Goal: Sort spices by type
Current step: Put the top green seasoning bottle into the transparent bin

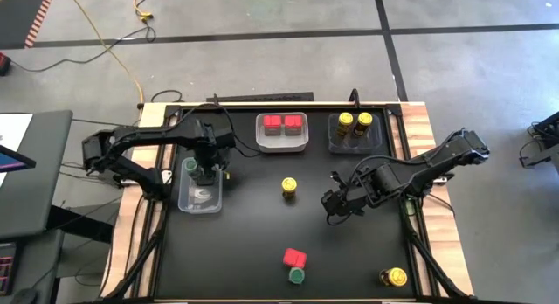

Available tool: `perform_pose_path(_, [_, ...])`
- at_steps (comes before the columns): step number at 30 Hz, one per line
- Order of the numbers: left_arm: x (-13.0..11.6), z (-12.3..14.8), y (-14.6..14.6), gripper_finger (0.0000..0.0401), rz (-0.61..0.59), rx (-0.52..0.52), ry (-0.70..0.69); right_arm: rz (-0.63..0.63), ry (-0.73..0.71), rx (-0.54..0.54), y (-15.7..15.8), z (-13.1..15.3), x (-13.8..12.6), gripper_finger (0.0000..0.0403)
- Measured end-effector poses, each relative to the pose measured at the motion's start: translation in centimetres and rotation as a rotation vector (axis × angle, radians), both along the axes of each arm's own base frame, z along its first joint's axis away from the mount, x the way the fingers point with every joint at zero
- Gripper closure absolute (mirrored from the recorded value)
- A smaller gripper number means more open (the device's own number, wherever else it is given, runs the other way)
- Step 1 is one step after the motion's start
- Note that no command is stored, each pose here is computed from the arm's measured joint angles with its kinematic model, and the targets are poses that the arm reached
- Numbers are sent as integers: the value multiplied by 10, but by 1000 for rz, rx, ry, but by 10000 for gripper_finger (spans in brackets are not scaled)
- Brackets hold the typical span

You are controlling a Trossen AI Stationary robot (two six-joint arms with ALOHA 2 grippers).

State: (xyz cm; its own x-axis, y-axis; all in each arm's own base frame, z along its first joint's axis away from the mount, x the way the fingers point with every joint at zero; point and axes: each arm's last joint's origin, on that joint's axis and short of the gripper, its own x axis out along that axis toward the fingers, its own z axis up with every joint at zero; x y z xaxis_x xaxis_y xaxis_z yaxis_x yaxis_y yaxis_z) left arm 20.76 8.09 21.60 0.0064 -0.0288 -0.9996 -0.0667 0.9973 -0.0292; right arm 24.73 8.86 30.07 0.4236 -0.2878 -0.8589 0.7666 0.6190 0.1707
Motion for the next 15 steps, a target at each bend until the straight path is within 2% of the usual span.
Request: perform_pose_path(15, [0,0,0,116,-11,3,6,-1,-4,2,0,0,0,53])
